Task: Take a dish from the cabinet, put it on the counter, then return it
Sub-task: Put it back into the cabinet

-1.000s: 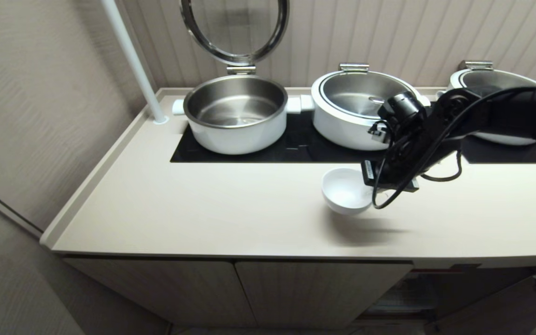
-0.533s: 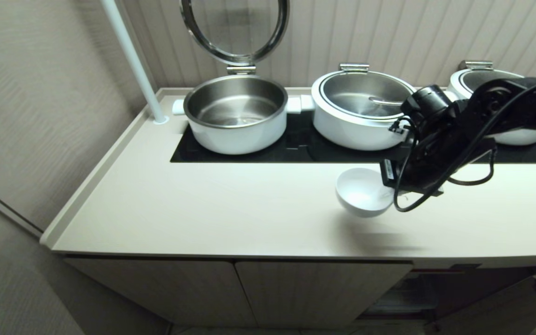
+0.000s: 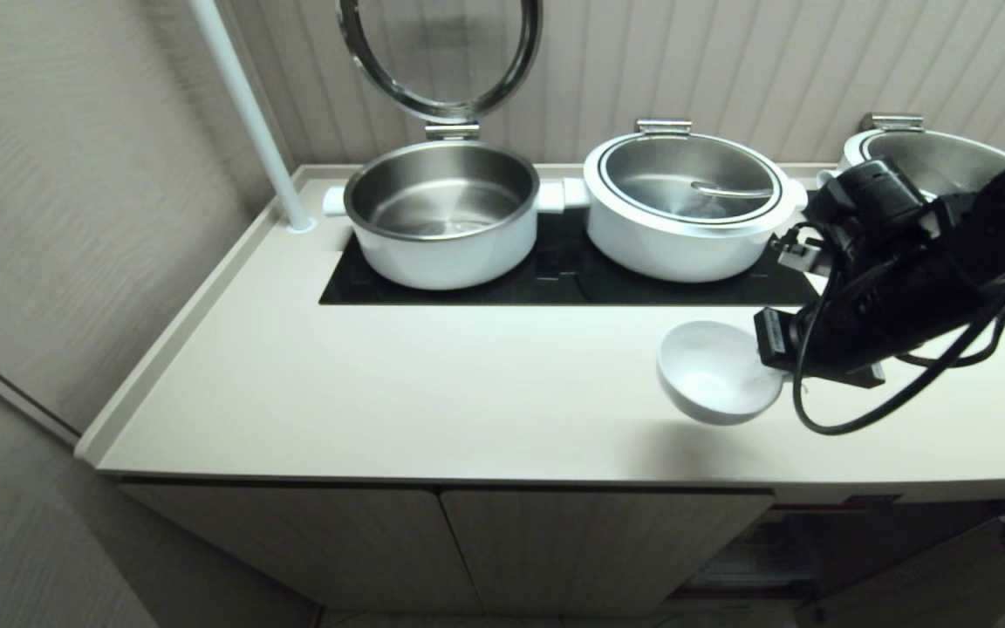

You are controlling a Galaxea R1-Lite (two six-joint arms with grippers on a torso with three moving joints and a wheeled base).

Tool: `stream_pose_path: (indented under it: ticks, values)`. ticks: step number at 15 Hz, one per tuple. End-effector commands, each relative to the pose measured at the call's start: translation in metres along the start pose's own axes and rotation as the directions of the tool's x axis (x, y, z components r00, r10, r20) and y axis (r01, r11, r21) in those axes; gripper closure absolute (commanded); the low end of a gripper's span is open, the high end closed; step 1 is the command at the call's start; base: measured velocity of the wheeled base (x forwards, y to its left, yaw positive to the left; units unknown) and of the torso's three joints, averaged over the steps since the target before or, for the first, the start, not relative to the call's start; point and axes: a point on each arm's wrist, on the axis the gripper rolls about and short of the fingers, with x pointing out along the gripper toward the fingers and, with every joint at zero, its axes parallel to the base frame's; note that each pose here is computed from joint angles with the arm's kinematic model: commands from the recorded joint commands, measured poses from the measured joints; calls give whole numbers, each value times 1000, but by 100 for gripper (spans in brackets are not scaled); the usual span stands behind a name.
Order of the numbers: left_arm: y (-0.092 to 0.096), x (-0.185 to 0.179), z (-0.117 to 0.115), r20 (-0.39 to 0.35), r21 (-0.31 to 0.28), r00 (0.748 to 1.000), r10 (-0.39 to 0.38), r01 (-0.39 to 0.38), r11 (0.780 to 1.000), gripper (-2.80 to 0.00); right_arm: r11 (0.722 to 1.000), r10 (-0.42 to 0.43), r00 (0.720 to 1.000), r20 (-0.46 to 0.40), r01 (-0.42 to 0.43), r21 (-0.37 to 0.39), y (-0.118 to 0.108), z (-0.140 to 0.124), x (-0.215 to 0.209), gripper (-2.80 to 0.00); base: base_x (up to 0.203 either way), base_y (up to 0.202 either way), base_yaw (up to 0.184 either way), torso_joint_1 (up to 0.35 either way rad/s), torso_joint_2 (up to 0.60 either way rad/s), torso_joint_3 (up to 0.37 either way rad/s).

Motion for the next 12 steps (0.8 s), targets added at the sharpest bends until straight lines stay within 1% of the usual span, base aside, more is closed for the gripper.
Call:
stream_pose_path:
  ticks: [1, 7, 12]
  values:
    - [0, 0, 0, 1, 0, 1000, 0, 0, 1000, 0, 1000, 10, 1000, 28, -10, -3, -4, -16, -20, 0, 0, 0, 0, 0, 0, 0]
    - [0, 0, 0, 1, 0, 1000, 0, 0, 1000, 0, 1000, 7, 1000, 27, -6, -11, -23, -71, -38, 0, 0, 0, 0, 0, 0, 0]
    - [0, 0, 0, 1, 0, 1000, 0, 0, 1000, 0, 1000, 5, 1000, 25, -5, -8, -45, -131, -46, 0, 0, 0, 0, 0, 0, 0]
